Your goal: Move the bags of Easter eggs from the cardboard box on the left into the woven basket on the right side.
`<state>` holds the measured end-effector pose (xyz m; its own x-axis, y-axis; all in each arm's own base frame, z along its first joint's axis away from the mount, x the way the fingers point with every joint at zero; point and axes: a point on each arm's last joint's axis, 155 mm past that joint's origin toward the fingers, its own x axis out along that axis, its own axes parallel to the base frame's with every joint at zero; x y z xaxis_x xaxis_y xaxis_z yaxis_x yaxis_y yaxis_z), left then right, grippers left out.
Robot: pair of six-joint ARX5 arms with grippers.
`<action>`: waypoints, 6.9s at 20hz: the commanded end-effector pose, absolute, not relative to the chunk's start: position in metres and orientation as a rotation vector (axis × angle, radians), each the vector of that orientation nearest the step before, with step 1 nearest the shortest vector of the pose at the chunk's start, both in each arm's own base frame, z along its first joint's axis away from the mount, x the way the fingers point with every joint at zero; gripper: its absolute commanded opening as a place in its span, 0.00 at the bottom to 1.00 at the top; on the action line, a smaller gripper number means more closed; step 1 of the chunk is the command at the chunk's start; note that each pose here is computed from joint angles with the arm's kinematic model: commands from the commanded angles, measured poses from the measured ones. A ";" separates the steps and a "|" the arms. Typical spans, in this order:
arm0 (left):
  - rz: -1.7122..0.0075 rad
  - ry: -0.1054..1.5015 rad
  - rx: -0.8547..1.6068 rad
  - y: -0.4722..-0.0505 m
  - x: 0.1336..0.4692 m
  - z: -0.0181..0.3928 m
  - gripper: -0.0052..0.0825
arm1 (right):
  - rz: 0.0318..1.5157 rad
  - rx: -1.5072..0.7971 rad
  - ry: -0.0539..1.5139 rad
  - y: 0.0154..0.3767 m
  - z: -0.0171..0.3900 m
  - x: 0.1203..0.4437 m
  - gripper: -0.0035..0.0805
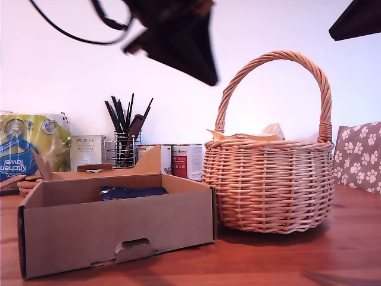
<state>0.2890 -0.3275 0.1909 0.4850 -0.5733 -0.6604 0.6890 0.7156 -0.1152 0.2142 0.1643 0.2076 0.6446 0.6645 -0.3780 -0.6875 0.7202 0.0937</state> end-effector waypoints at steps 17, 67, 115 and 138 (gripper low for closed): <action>-0.515 0.817 -0.277 -0.232 0.300 0.150 0.89 | 0.776 -0.063 0.393 0.166 0.212 0.214 0.03; -0.513 1.217 -0.527 -0.288 0.344 0.036 0.69 | 0.785 -0.057 0.379 0.167 0.218 0.213 0.03; -0.828 0.708 -0.671 -0.416 0.364 0.194 0.03 | 0.776 -0.117 0.477 0.157 0.210 0.199 0.03; -0.952 0.758 -0.136 -0.428 0.338 0.175 0.37 | 0.778 -0.124 0.483 0.157 0.208 0.198 0.03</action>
